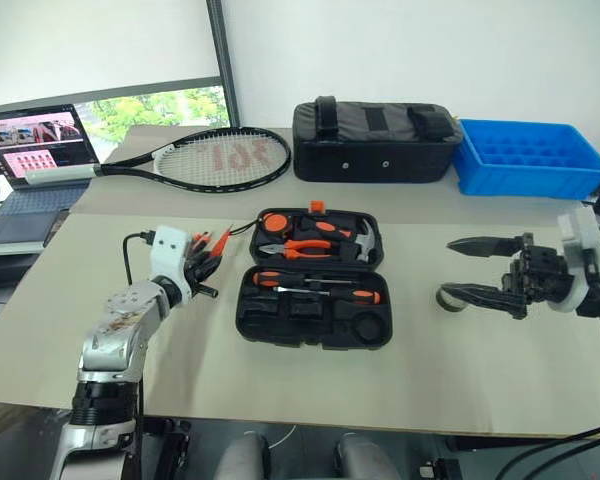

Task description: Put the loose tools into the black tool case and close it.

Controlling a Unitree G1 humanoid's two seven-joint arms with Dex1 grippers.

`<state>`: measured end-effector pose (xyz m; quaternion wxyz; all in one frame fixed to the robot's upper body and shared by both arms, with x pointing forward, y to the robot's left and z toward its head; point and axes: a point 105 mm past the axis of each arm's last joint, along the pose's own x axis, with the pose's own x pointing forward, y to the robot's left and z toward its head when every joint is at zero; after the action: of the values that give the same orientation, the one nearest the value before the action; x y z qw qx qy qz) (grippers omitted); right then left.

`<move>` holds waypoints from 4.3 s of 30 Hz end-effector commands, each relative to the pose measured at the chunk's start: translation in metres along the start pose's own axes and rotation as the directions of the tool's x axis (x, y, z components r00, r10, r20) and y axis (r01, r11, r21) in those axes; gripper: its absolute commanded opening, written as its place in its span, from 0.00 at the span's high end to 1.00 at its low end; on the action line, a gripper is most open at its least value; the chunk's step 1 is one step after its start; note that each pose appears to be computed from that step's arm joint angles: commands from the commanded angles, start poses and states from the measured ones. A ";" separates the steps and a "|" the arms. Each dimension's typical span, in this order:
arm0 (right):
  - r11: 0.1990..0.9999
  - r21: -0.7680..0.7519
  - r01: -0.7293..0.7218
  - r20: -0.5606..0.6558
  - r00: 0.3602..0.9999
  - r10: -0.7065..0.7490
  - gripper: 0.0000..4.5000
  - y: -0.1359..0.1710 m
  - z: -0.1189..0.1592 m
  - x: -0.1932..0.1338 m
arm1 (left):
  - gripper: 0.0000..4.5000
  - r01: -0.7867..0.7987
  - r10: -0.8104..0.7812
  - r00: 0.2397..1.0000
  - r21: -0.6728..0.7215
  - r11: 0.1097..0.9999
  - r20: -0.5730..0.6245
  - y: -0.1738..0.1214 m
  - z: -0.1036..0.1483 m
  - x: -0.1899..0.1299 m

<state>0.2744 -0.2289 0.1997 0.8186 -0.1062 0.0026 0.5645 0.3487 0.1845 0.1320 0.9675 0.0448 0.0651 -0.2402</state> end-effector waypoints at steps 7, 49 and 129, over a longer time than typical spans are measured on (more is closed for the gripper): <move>0.998 -0.054 -0.023 0.003 1.000 0.023 0.00 0.005 0.009 -0.002 | 0.90 0.514 -0.501 0.855 0.351 0.783 -0.134 -0.066 0.021 -0.009; 0.998 -0.068 0.013 -0.028 1.000 -0.015 0.00 0.015 -0.003 -0.009 | 0.12 0.746 -0.706 0.639 0.472 0.470 -0.306 -0.091 0.033 0.026; 0.995 -0.099 0.023 0.125 0.992 -0.011 0.00 -0.004 0.014 0.019 | 0.01 -0.003 0.032 0.933 0.082 0.997 -0.359 0.097 -0.067 -0.005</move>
<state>0.2877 -0.2094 0.1968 0.8196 -0.0844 -0.0509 0.5644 0.3892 0.2777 0.0835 0.9486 0.1275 0.1992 -0.2104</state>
